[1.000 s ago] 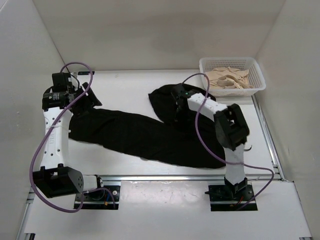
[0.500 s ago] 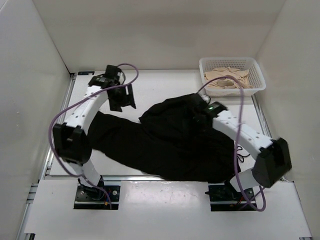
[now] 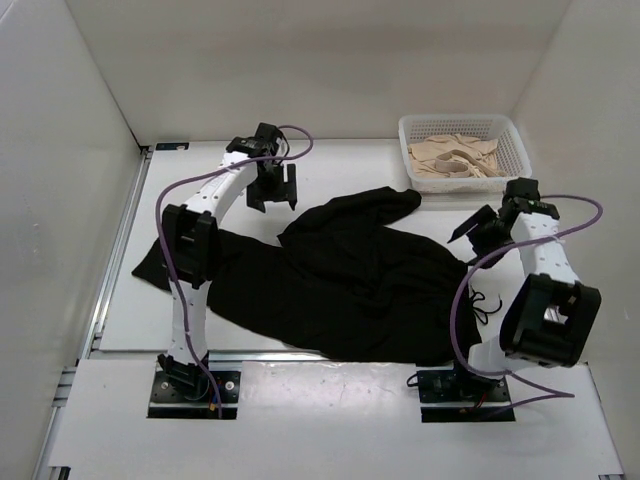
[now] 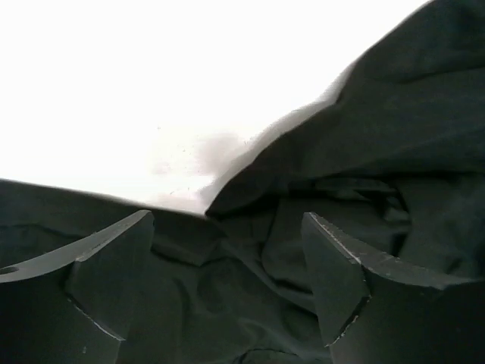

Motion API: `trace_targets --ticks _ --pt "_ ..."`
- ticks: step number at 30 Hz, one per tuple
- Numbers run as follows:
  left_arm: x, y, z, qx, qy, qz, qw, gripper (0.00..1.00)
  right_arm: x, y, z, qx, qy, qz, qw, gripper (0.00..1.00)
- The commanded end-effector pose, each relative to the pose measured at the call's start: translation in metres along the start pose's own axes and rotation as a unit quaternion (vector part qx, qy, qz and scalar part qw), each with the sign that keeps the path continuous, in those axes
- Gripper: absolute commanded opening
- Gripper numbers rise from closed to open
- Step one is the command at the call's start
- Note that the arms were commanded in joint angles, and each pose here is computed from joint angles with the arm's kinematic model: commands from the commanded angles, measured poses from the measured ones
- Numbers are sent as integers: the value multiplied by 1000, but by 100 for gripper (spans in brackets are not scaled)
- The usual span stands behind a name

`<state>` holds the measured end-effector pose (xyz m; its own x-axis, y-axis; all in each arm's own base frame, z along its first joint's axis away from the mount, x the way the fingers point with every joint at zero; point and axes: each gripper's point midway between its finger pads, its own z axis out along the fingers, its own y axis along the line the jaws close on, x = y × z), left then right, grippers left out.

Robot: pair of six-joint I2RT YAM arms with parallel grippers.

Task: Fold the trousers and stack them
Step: Flatten the trousers out

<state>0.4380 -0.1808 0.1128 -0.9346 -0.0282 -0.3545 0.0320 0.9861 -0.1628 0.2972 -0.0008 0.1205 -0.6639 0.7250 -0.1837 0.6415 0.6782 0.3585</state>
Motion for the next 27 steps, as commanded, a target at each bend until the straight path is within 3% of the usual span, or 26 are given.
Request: trace_targets --ticks 1,8,15,19,23,24,27 --pt "-10 -9 -2 0 -12 25 1000 91 6 16 5 -70 60 53 994 73" --pt "1 -21 31 26 25 33 999 91 7 4 48 -53 115 118 985 73" --pt "4 -29 48 35 36 32 998 91 -9 -6 90 -28 116 153 981 73" --pt "7 -35 58 51 50 31 997 82 -5 -17 119 16 133 150 980 71" --pt "11 -38 65 60 60 30 996 44 -7 -16 121 27 123 139 982 23" --pt "11 -39 65 64 62 29 996 14 -16 -14 115 27 100 127 987 4" --pt "6 -37 66 64 58 16 996 10 -29 -15 92 42 58 118 990 0"
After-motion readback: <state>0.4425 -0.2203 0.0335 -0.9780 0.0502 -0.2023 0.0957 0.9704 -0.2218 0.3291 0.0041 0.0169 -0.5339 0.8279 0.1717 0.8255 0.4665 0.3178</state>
